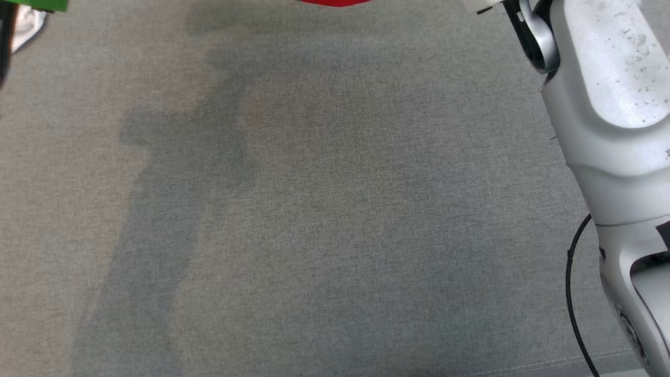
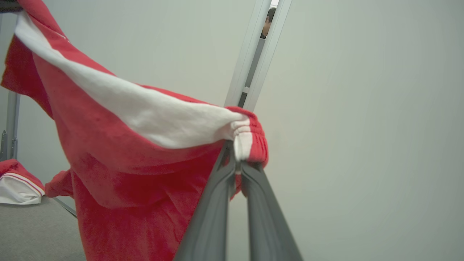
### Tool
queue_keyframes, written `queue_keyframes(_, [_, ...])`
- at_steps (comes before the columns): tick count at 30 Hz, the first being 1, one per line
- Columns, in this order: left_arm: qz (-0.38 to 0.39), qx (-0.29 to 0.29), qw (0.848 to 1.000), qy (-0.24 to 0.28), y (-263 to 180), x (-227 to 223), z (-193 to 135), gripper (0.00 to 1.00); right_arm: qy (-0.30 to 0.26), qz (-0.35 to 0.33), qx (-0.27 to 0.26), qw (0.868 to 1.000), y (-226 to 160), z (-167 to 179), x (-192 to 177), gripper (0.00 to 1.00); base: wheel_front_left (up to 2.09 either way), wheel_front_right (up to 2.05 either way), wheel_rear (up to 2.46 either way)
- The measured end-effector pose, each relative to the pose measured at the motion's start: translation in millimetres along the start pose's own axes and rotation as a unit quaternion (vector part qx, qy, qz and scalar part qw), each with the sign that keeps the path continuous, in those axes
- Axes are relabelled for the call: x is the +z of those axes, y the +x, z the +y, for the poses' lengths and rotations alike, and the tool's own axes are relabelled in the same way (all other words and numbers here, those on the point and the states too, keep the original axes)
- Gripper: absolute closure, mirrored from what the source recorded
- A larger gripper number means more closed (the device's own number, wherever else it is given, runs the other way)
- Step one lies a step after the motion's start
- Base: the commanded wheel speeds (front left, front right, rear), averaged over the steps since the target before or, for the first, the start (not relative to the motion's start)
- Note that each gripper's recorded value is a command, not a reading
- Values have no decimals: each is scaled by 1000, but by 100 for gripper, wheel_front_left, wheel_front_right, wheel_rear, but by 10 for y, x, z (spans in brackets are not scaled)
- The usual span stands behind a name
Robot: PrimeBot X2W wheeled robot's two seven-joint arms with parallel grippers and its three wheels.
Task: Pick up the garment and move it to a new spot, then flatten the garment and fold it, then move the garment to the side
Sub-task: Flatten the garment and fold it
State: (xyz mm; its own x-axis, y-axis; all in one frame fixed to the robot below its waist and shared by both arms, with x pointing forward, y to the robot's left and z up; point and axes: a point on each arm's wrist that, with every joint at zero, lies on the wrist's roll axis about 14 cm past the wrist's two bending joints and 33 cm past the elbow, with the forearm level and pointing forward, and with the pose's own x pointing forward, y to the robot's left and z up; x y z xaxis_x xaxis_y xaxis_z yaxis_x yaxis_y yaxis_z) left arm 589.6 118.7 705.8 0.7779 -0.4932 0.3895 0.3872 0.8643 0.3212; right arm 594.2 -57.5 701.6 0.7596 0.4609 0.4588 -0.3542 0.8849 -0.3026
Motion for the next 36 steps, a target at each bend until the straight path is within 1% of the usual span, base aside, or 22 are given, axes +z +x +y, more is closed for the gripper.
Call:
queue_keyframes(2, [19, -7, 1000, -20, 9, -293, -112, 100, 12, 25, -3, 1000, -37, 28, -256, 100, 0, 0, 0])
queue_keyframes(4, [43, -14, 998, -37, -34, -589, -231, 100, 23, 57, 4, 998, -135, 132, -548, 100, 0, 0, 0])
queue_keyframes(7, [88, -14, 993, -75, -238, -1065, -404, 100, 44, 98, 17, 994, -351, 345, -916, 100, 0, 0, 0])
queue_keyframes(10, [128, -12, 986, -105, -507, -1389, -554, 100, 64, 125, 29, 990, -581, 539, -1139, 100, 0, 0, 0])
queue_keyframes(14, [160, -3, 979, -130, -845, -1550, -678, 100, 91, 141, 33, 985, -851, 702, -1207, 100, 0, 0, 0])
queue_keyframes(17, [152, 20, 977, -151, -1034, -1450, -729, 100, 109, 147, 37, 982, -1063, 828, -1167, 100, 0, 0, 0])
queue_keyframes(20, [152, 33, 975, -161, -1254, -1361, -823, 100, 128, 147, 41, 980, -1234, 964, -1074, 100, 0, 0, 0])
queue_keyframes(25, [148, 62, 972, -171, -1653, -1098, -938, 100, 157, 139, 47, 977, -1515, 1183, -802, 100, 0, 0, 0])
queue_keyframes(32, [132, 102, 972, -168, -2167, -585, -1031, 100, 187, 127, 27, 974, -1899, 1313, -389, 100, 0, 0, 0])
queue_keyframes(36, [137, 126, 969, -165, -2480, -374, -1071, 100, 195, 135, 23, 971, -2174, 1424, -232, 100, 0, 0, 0])
